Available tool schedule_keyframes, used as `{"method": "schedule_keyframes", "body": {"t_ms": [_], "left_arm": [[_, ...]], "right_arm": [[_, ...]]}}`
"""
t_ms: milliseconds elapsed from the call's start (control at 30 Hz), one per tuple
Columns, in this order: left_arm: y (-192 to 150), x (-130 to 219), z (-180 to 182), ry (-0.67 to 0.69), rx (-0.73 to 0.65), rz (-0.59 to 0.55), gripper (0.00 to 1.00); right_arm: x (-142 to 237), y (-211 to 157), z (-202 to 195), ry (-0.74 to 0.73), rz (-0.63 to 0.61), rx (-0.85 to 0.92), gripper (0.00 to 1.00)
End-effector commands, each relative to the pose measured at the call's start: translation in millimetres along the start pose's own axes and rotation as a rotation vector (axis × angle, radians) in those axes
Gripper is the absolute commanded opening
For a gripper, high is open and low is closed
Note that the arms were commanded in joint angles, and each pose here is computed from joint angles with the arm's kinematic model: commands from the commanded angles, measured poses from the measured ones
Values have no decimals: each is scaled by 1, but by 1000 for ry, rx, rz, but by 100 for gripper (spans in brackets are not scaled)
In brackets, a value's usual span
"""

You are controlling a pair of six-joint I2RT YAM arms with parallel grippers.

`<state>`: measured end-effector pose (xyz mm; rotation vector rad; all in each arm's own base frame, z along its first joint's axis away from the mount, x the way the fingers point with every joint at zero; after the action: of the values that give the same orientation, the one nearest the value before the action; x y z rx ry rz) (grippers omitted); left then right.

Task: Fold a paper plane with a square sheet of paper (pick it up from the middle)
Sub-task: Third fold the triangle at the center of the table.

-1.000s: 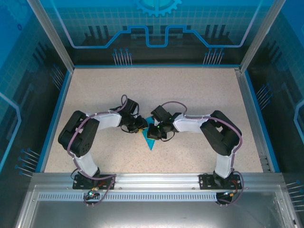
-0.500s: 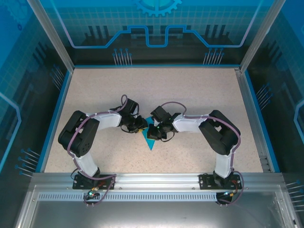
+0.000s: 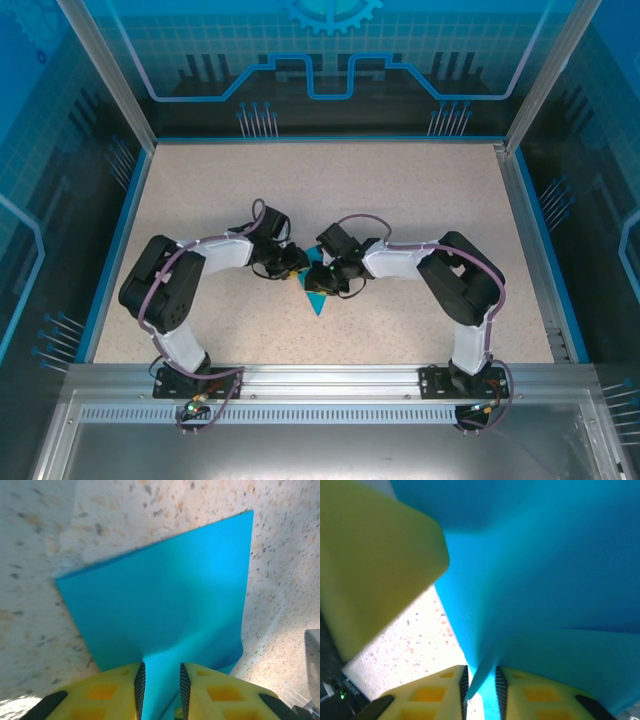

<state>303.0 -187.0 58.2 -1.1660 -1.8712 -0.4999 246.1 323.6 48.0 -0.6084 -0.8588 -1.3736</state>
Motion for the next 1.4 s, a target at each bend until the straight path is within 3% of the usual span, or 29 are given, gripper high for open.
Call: {"method": "schedule_keyframes", "body": {"t_ms": [0,267,400,667,1000,1200,1367], "left_arm": [[12,25,3,-16,63,-57,29],[19,47,16,-39,100,-85,30],[13,48,16,-63,92,-57,31],[-3,45,11,-132,74,21,28],[-29,36,2,-160,44,96,23],[-41,30,-1,-154,28,125,19],[-46,18,4,-118,38,144,14]], "right_arm": [[-11,-9,-13,-56,31,-7,32],[-12,-12,-13,-20,18,9,44],[-9,-12,-13,-8,10,16,44],[-7,-14,-21,-8,13,4,29],[-7,-17,-29,-23,23,-12,22],[-8,-17,-32,-34,32,-17,9],[-10,-19,-35,-46,41,-30,4]]}}
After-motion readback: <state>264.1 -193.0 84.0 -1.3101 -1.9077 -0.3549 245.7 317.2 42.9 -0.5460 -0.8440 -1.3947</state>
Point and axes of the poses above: each hand's point on the last joint's axis, 136 mm out from that joint toward the fingers, its own x axis back along the fingers, its own z axis along the line the jaws close on, y = z × x, the point moved 4 cm from there along x, back along the fingers, and after that the axes turned 9 degrees about x, right-handed, at the moved point
